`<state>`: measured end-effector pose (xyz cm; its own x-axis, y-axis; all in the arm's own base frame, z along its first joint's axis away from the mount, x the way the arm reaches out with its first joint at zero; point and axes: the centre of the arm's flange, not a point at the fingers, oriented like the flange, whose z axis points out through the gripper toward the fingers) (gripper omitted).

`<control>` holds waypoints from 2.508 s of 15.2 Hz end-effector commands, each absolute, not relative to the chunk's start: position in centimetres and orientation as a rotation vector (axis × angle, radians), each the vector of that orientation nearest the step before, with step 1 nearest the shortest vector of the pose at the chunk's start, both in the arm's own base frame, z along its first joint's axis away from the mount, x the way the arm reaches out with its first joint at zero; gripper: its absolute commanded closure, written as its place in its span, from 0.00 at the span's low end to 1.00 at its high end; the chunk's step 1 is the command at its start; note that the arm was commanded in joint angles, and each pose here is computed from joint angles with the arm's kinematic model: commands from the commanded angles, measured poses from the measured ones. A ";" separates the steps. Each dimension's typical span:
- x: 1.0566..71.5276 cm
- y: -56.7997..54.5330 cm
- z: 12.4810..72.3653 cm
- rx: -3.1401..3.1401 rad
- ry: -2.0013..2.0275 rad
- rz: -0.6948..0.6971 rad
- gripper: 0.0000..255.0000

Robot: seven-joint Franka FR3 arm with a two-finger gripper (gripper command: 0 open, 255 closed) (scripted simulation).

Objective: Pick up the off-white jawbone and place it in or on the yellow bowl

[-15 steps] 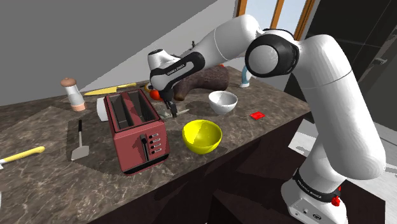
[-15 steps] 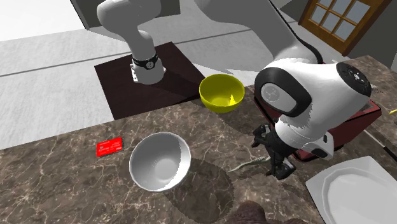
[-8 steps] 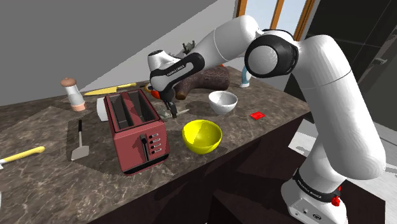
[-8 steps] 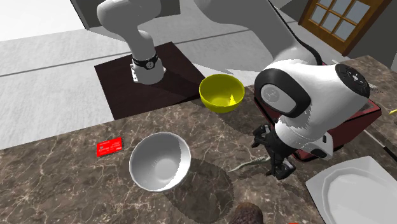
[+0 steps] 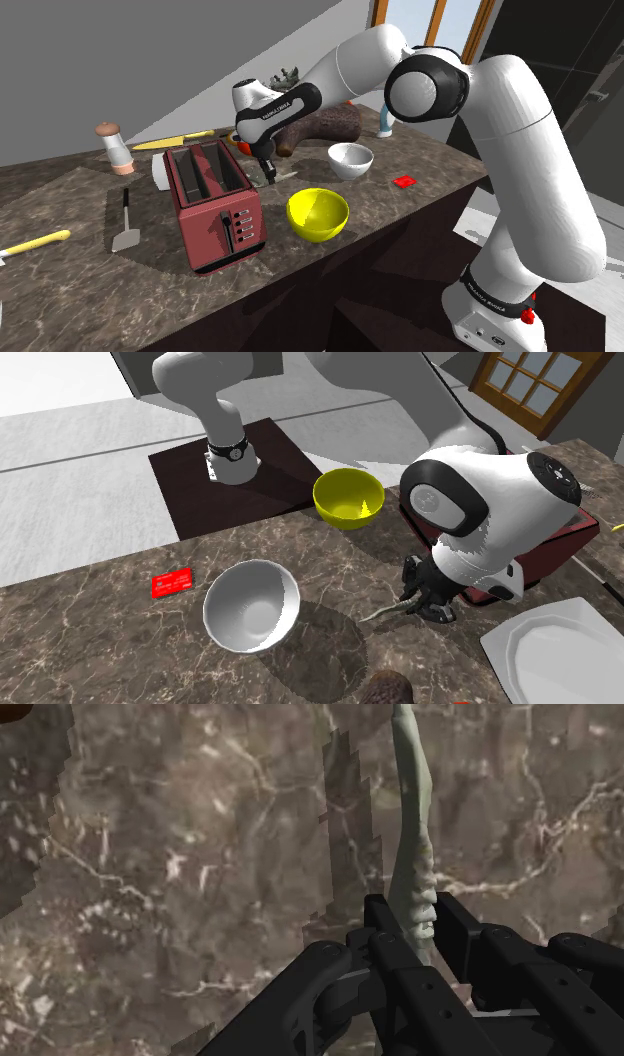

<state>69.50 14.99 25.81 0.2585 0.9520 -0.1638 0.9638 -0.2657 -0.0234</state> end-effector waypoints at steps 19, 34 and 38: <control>69.5 15.0 34.8 2.427 1.852 -0.222 1.00; 69.5 15.0 42.7 2.427 1.852 -0.222 1.00; 65.6 15.7 42.7 2.427 1.852 -0.222 1.00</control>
